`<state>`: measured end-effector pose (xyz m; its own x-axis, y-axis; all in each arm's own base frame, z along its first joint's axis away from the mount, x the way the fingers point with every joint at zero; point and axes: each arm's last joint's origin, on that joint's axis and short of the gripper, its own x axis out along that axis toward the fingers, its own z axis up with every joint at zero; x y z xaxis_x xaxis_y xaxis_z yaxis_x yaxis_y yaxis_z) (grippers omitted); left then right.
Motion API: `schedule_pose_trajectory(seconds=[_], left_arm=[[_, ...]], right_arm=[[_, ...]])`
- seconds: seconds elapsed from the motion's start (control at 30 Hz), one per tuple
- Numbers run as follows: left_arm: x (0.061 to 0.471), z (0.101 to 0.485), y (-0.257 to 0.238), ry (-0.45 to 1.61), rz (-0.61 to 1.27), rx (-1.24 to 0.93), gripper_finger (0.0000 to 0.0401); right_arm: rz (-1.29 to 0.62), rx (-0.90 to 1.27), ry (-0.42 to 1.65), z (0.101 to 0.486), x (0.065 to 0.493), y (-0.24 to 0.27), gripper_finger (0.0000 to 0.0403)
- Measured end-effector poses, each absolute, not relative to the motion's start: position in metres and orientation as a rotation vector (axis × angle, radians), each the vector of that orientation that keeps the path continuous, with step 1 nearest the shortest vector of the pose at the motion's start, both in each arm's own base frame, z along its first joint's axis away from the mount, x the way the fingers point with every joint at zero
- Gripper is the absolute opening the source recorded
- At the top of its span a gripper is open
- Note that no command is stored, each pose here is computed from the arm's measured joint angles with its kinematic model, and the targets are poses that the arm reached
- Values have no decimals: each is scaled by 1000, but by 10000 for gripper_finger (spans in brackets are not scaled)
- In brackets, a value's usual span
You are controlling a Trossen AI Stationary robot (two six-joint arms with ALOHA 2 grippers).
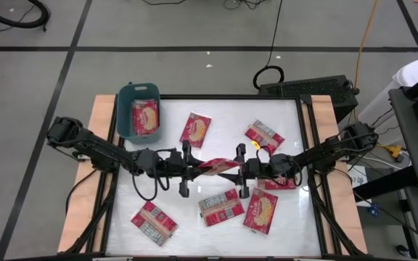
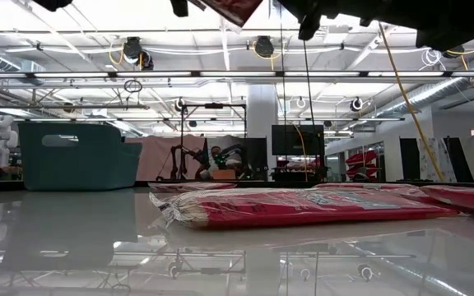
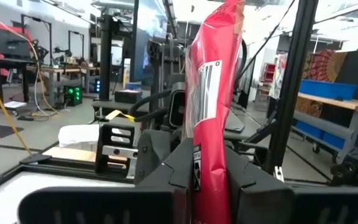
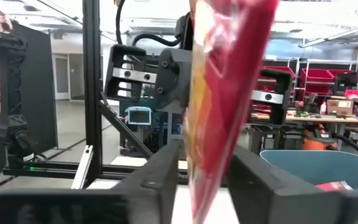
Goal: Sort popcorn bags into baskets
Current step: Stack the red popcorn bag on top of the other red popcorn bag into the blue bin
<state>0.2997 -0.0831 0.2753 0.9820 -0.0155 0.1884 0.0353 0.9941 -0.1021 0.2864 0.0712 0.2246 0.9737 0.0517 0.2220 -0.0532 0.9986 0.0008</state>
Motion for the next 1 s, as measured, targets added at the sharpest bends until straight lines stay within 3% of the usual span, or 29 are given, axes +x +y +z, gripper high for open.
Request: schedule_pose_trajectory(seconds=[0.2,0.33,0.7,1.0], left_arm=[[300,272,-83,-158,-26,-75,36],[299,269,-87,-119,-27,-45,54],[270,287,-86,6,49,-171,198],[271,263,-77,219,102,-251,216]], right_arm=[[51,-5,-219,224,286,71,11],[56,36,-199,223,287,71,22],[11,158,-55,215,285,71,7],[-45,330,68,202,285,69,8]])
